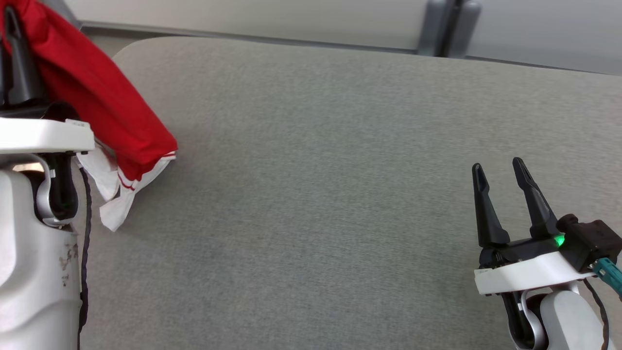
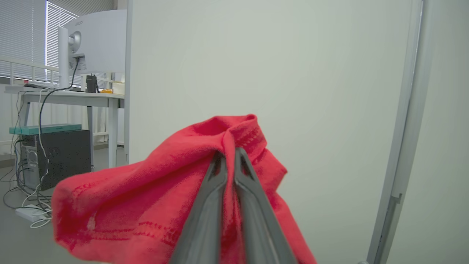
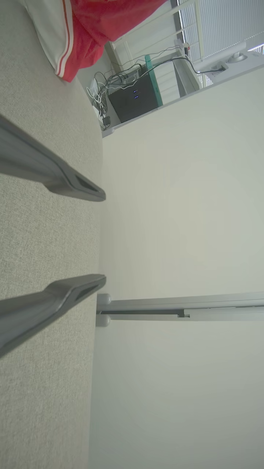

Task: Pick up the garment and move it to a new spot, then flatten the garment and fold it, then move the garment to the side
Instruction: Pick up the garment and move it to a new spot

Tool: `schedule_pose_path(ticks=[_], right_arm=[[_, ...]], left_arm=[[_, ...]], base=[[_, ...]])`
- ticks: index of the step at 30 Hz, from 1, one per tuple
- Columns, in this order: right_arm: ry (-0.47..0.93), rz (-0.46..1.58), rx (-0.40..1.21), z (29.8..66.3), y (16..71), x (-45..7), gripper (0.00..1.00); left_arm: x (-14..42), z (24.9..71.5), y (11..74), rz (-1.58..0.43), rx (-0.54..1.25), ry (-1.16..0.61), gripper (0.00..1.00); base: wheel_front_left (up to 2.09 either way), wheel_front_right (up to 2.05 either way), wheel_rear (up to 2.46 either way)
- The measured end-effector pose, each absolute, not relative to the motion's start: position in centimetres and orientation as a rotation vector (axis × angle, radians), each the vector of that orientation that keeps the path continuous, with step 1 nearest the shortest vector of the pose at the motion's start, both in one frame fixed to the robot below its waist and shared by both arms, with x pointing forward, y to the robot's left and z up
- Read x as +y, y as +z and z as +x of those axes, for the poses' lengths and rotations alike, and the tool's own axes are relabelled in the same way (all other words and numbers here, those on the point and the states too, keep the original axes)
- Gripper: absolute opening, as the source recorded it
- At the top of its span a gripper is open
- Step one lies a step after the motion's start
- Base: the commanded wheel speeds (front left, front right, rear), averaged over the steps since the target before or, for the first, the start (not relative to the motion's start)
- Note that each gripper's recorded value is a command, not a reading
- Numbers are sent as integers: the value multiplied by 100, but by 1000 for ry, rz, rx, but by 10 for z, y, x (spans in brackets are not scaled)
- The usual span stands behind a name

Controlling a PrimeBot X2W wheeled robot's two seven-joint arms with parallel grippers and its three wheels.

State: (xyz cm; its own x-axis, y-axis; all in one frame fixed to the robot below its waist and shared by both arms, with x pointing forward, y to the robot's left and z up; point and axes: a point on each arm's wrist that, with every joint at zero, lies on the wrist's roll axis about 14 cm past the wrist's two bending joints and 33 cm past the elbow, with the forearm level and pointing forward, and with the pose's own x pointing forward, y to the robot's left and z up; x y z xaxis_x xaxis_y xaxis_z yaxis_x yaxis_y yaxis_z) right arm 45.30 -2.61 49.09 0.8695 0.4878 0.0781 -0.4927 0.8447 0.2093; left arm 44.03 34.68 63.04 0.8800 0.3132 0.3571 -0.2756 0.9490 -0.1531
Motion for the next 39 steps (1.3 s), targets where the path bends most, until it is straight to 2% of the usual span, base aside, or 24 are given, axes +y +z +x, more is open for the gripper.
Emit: schedule_pose_path(ticks=[5, 13, 19, 23, 24, 25, 29, 32, 35, 39], right_arm=[[440, 227, -57, 448, 502, -53, 100], [318, 236, -97, 443, 513, -96, 100], [229, 236, -97, 438, 511, -126, 100], [182, 240, -111, 435, 515, -141, 100], [165, 240, -108, 431, 515, -147, 100], [157, 241, -105, 430, 514, -149, 100], [123, 243, -92, 428, 508, -160, 100], [111, 245, -88, 429, 506, -163, 100], [113, 252, -87, 430, 506, -161, 100], [147, 259, -80, 431, 504, -147, 100]], left_arm=[[292, 465, 662, -90, -439, 156, 0], [150, 505, 668, -24, -411, -185, 0], [46, 513, 620, -83, -277, -404, 0], [-33, 492, 587, -97, -195, -591, 0], [-68, 475, 564, -114, -122, -687, 70], [-82, 465, 555, -117, -97, -732, 100], [-127, 423, 517, -100, 13, -918, 100], [-137, 407, 505, -100, 52, -974, 100], [-127, 415, 505, -112, 57, -930, 100], [-93, 444, 512, -143, 51, -770, 100]], base=[[0, 0, 0], [0, 0, 0], [0, 0, 0], [0, 0, 0], [0, 0, 0], [0, 0, 0], [0, 0, 0], [0, 0, 0], [0, 0, 0], [0, 0, 0]])
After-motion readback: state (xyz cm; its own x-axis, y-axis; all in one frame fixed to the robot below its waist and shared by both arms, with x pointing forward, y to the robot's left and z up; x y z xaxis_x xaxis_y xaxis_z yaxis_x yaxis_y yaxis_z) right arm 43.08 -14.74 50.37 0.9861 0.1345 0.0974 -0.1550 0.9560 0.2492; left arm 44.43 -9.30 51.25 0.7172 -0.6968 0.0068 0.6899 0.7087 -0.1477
